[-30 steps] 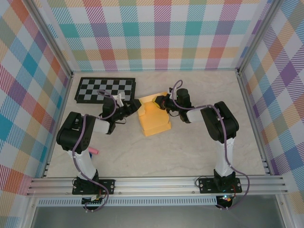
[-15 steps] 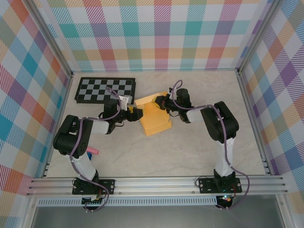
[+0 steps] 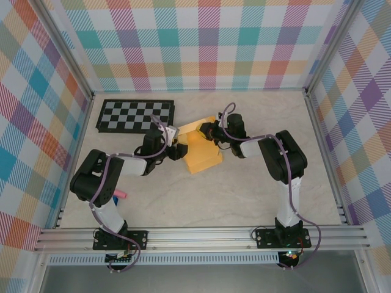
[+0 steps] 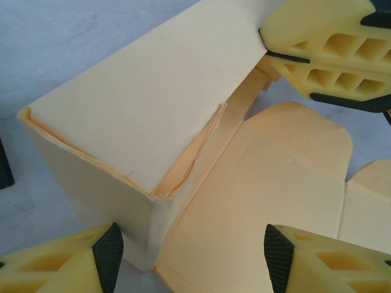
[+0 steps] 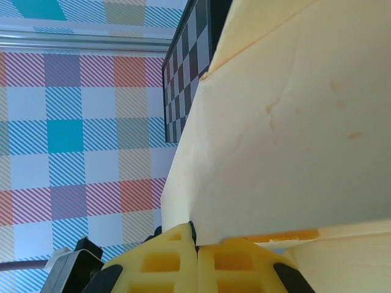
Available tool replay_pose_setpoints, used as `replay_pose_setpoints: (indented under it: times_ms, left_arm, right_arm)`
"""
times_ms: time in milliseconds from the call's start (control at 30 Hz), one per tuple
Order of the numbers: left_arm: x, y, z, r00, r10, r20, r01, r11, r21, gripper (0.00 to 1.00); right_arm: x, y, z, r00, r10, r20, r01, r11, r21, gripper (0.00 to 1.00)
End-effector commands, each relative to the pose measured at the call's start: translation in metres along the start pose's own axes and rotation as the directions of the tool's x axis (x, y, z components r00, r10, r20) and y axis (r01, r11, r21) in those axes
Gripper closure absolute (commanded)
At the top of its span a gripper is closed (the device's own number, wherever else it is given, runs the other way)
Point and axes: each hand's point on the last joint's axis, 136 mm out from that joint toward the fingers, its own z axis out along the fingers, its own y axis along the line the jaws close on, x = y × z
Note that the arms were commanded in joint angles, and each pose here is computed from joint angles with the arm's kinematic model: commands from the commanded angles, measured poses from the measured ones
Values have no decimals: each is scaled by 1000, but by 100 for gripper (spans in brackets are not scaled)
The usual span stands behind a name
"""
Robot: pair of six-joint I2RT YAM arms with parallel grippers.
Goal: Fold the paper box
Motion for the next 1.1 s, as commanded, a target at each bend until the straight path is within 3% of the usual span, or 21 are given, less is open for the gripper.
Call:
replay_pose_setpoints:
  times_ms: [0,167,467,800,1067]
  left_arm:
    - [-11,-14,4,997,70,27,-70,998,5,40]
    - [-10,-4,6,996,84,-2,-84,993,-86,53]
    - [-6,-1,10,994,102,-50,-107,988,-114,53]
    - [-10,12,12,997,64,-53,-73,979,-189,54]
    - [-20,14,13,998,60,-18,-63,976,-206,66]
  right_arm:
    - [23,13,5,998,-9,-62,9,1000,-10,100]
    - [23,18,5,998,6,-56,-7,1000,-9,100]
    - [16,43,5,1000,24,-20,-25,999,-27,100]
    - [20,28,2,998,59,-12,-59,998,-5,100]
    - [23,24,0,998,59,-12,-59,998,7,100]
